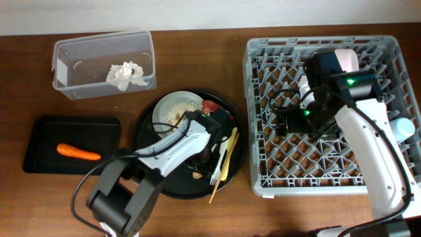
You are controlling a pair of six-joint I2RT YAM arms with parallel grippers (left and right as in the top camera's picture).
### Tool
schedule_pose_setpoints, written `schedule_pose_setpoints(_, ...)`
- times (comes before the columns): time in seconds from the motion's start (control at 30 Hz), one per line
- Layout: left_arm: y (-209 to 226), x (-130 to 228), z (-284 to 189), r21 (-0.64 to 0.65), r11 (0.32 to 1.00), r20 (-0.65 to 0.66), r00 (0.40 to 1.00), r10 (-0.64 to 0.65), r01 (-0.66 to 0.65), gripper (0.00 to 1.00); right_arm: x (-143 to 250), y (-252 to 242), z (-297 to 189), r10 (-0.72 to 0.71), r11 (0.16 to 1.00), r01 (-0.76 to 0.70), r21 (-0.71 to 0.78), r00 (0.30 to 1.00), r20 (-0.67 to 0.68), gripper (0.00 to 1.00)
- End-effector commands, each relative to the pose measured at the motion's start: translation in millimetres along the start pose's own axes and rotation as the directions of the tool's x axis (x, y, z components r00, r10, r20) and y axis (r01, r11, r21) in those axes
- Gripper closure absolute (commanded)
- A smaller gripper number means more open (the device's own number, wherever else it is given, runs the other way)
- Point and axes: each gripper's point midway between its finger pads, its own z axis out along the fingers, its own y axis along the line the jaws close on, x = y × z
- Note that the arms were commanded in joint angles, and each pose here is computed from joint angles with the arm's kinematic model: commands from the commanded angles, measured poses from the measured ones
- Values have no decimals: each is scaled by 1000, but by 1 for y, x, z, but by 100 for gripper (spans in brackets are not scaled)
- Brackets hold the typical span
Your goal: Sort waste into correct bins and load items into the dishwasher rack
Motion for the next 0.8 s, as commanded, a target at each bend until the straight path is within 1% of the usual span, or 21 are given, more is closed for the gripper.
schedule_pose_setpoints(0.0, 41, -15, -75, -85, 993, 232, 971, -59, 81, 94, 1, -3, -3, 10, 1000, -10, 8, 1000, 11, 1)
schedule_pose_setpoints(0.03, 62, -13, -90, -77, 987, 273, 955, -115, 141, 94, 1, -3, -3, 10, 1000, -10, 8, 1000, 11, 1)
schedule_pose_setpoints(0.07, 100, -8, -104, -71, 965, 310, 925, -219, 252, 94, 1, -3, -3, 10, 1000, -10, 8, 1000, 11, 1)
schedule_pose_setpoints(0.13, 162, 0, -110, -50, 902, 324, 861, -392, 430, 94, 1, -3, -3, 10, 1000, -10, 8, 1000, 11, 1)
schedule_pose_setpoints(0.17, 212, 13, -106, -23, 821, 314, 784, -536, 571, 94, 1, -3, -3, 10, 1000, -10, 8, 1000, 11, 1)
schedule_pose_setpoints(0.2, 231, 18, -105, -11, 782, 317, 744, -588, 623, 94, 1, -3, -3, 10, 1000, -10, 8, 1000, 11, 1)
schedule_pose_setpoints(0.23, 295, 38, -102, 35, 637, 347, 588, -731, 770, 94, 1, -3, -3, 10, 1000, -10, 8, 1000, 11, 1)
schedule_pose_setpoints(0.27, 326, 48, -98, 56, 560, 365, 505, -782, 827, 94, 1, -3, -3, 10, 1000, -10, 8, 1000, 11, 1)
schedule_pose_setpoints(0.3, 343, 53, -93, 68, 517, 373, 459, -807, 854, 94, 1, -3, -3, 10, 1000, -10, 8, 1000, 11, 1)
schedule_pose_setpoints(0.4, 377, 59, -68, 73, 439, 352, 389, -852, 896, 94, 1, -3, -3, 10, 1000, -10, 8, 1000, 11, 1)
schedule_pose_setpoints(0.43, 383, 57, -58, 71, 429, 341, 382, -859, 901, 70, 1, -3, -3, 10, 1000, -10, 8, 1000, 11, 1)
schedule_pose_setpoints(0.47, 386, 53, -54, 72, 428, 346, 380, -858, 901, 59, 1, -3, -3, 10, 1000, -10, 8, 1000, 10, 1)
schedule_pose_setpoints(0.5, 388, 52, -56, 76, 428, 357, 376, -855, 901, 42, 1, -3, -3, 10, 1000, -10, 8, 1000, 10, 1)
schedule_pose_setpoints(0.53, 388, 51, -60, 78, 437, 358, 384, -851, 896, 29, 1, -3, -3, 10, 1000, -10, 8, 1000, 9, 1)
schedule_pose_setpoints(0.57, 386, 49, -64, 81, 443, 359, 388, -849, 893, 25, 1, -3, -3, 10, 1000, -10, 8, 1000, 9, 1)
schedule_pose_setpoints(0.6, 377, 43, -75, 92, 470, 370, 408, -835, 878, 22, 1, -3, -3, 9, 1000, -10, 8, 1000, 9, 1)
schedule_pose_setpoints(0.63, 364, 33, -83, 121, 511, 376, 437, -817, 851, 22, 1, -3, -3, 9, 1000, -10, 8, 1000, 9, 1)
schedule_pose_setpoints(0.67, 334, 9, -96, 160, 626, 400, 529, -748, 763, 22, 1, -3, -3, 10, 1000, -10, 8, 1000, 11, 1)
schedule_pose_setpoints(0.7, 292, -18, -107, 148, 762, 432, 652, -624, 631, 22, 0, -3, -3, 9, 1000, -10, 8, 1000, 12, 1)
schedule_pose_setpoints(0.73, 242, -44, -112, 111, 868, 452, 753, -478, 484, 22, 0, -3, -3, 9, 1000, -10, 8, 1000, 11, 1)
schedule_pose_setpoints(0.77, 191, -66, -116, 67, 947, 481, 821, -307, 315, 22, 0, -3, -3, 9, 1000, -10, 8, 1000, 11, 1)
